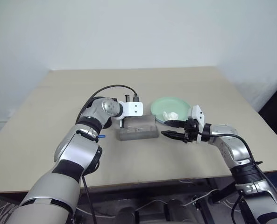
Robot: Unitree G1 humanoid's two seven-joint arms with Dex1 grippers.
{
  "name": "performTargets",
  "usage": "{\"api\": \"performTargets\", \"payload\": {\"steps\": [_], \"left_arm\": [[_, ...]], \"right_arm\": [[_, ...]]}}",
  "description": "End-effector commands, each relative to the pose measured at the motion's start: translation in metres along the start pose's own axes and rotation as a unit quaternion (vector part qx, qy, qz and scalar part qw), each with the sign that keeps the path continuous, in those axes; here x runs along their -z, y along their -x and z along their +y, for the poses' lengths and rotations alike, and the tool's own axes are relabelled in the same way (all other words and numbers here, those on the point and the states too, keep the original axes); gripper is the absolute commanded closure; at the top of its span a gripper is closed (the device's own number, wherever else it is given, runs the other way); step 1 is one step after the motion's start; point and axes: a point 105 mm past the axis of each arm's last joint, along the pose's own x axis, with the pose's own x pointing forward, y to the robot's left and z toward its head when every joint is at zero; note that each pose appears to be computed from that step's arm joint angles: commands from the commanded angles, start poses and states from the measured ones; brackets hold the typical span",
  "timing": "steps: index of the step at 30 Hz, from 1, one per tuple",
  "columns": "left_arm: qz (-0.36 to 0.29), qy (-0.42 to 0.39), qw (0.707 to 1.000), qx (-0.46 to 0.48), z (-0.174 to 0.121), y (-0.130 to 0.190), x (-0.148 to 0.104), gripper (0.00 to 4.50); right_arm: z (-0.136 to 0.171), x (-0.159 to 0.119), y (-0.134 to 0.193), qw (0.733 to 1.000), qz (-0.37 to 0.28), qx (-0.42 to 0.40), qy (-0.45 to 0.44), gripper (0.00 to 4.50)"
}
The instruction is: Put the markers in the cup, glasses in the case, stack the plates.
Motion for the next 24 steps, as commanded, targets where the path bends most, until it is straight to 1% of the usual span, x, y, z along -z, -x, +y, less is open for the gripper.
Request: {"api": "performTargets", "payload": {"steps": [1, 6, 9, 12, 16, 18, 21, 24], "left_arm": [[-0.055, 0.034, 0.997, 0.051, -0.004, 0.012, -0.01, 4.47], [-0.084, 0.039, 0.989, 0.118, -0.014, 0.03, -0.008, 4.47], [-0.074, 0.03, 0.984, 0.16, -0.026, 0.036, 0.002, 4.47], [-0.064, 0.021, 0.983, 0.169, -0.033, 0.036, 0.009, 4.47], [-0.097, 0.026, 0.982, 0.163, -0.032, 0.041, 0.002, 4.47], [-0.114, 0.022, 0.973, 0.197, -0.041, 0.055, 0.004, 4.47], [-0.081, 0.011, 0.971, 0.224, -0.056, 0.072, 0.021, 4.47], [-0.033, 0.031, 0.971, 0.237, -0.063, 0.09, 0.041, 4.47]], "right_arm": [[-0.002, -0.016, 0.003, 0.999, -0.021, 0.006, 0.025, 2.08], [-0.002, -0.016, 0.0, 0.999, -0.022, 0.003, 0.026, 2.08], [-0.002, -0.017, -0.002, 0.999, -0.023, -0.002, 0.026, 2.08], [-0.002, -0.019, -0.005, 0.999, -0.025, -0.006, 0.027, 2.08], [0.0, -0.02, -0.007, 0.999, -0.025, -0.014, 0.029, 2.08], [0.001, -0.02, -0.009, 0.999, -0.025, -0.018, 0.028, 2.08], [0.002, -0.018, -0.01, 0.999, -0.024, -0.021, 0.027, 2.08], [0.004, -0.017, -0.013, 0.999, -0.023, -0.026, 0.026, 2.08]]}}
